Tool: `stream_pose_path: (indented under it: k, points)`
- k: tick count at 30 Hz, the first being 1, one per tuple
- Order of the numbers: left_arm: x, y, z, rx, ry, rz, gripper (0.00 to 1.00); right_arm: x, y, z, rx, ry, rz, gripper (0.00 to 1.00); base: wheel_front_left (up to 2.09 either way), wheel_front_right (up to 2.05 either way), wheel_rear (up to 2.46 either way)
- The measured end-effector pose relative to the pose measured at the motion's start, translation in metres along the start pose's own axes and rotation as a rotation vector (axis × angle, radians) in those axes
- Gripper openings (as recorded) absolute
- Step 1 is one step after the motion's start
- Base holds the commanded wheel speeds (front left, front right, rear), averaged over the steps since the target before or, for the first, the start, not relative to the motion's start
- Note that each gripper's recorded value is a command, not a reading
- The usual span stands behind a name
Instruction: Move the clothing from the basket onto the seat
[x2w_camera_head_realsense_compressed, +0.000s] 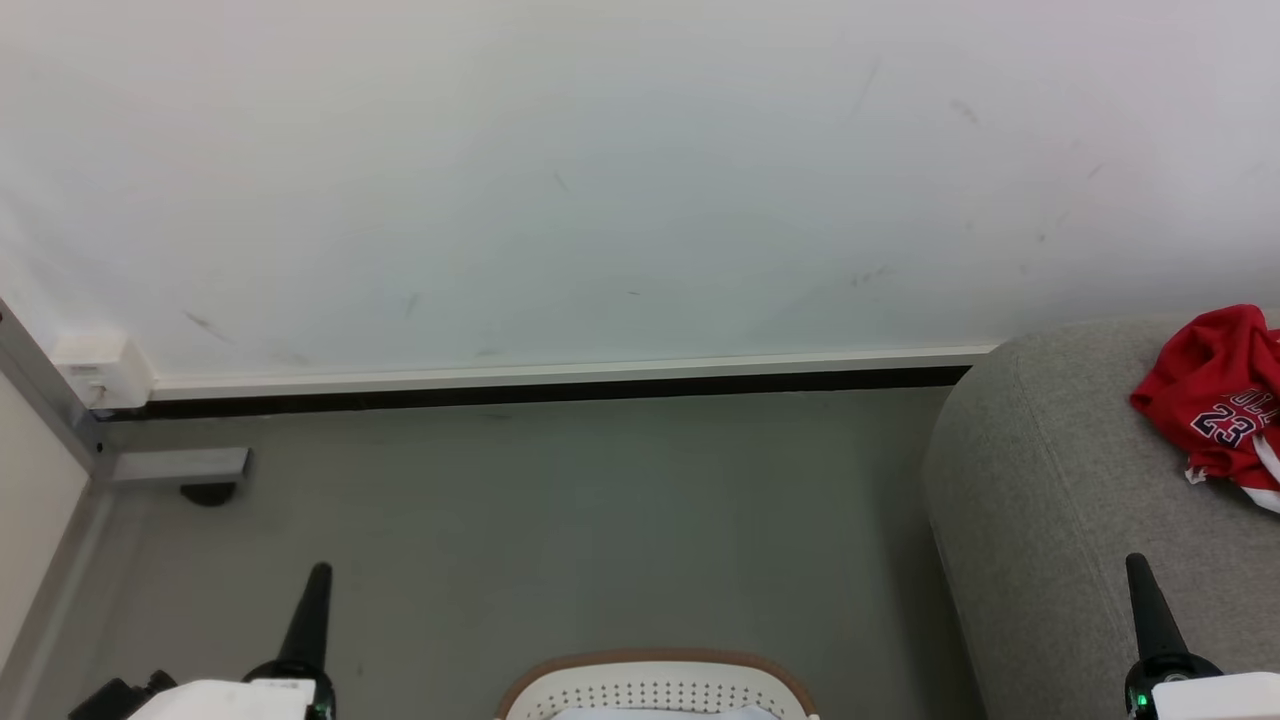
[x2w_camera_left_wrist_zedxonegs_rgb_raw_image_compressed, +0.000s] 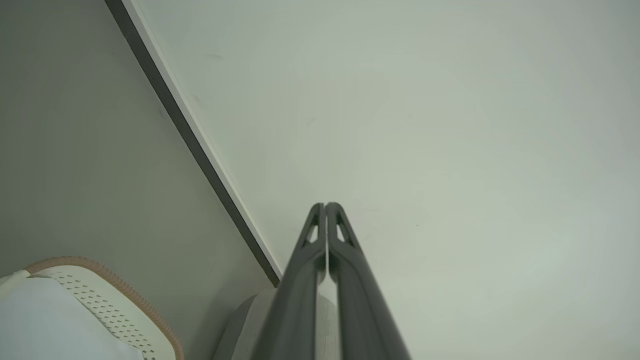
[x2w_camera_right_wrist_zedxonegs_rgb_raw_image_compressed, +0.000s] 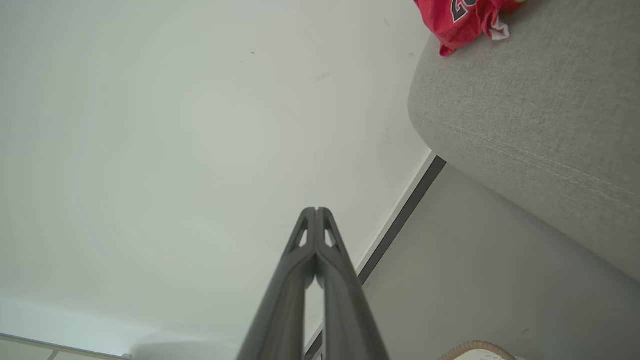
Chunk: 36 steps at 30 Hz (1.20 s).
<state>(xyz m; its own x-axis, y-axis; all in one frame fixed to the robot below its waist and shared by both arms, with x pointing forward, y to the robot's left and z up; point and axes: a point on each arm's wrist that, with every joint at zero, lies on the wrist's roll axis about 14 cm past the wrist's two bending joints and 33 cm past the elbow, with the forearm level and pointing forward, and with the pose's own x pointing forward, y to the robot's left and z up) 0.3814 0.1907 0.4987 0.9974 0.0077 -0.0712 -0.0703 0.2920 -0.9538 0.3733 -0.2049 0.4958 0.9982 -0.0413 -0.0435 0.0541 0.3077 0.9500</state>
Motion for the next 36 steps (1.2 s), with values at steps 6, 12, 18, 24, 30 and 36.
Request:
stream_pose_path:
  k: [6, 12, 18, 24, 30, 36]
  points:
    - [0.002, -0.003, 0.002, -0.043, -0.003, -0.010, 0.00, 0.003, 0.002, 0.000, 0.049, 0.004, 0.007, 0.00, 0.00, 0.00, 0.00]
    - [0.003, -0.005, 0.004, -0.093, -0.002, -0.017, 0.00, 0.006, 0.005, 0.001, 0.096, 0.007, 0.017, 0.00, 0.00, 0.00, 0.00]
    - [0.004, -0.007, 0.006, -0.141, -0.001, -0.027, 0.00, 0.008, 0.006, 0.000, 0.147, 0.012, 0.022, 0.00, 0.00, 0.00, 0.00]
    - [0.004, -0.009, 0.007, -0.180, 0.001, -0.035, 0.00, 0.010, 0.008, -0.001, 0.194, 0.021, 0.028, 0.00, 0.00, 0.00, 0.00]
    - [0.005, -0.012, 0.010, -0.221, 0.000, -0.047, 0.00, 0.013, 0.012, -0.001, 0.236, 0.025, 0.040, 0.00, 0.00, 0.00, 0.00]
    - [0.006, -0.013, 0.012, -0.261, 0.000, -0.057, 0.00, 0.015, 0.013, -0.001, 0.274, 0.030, 0.045, 0.00, 0.00, 0.00, 0.00]
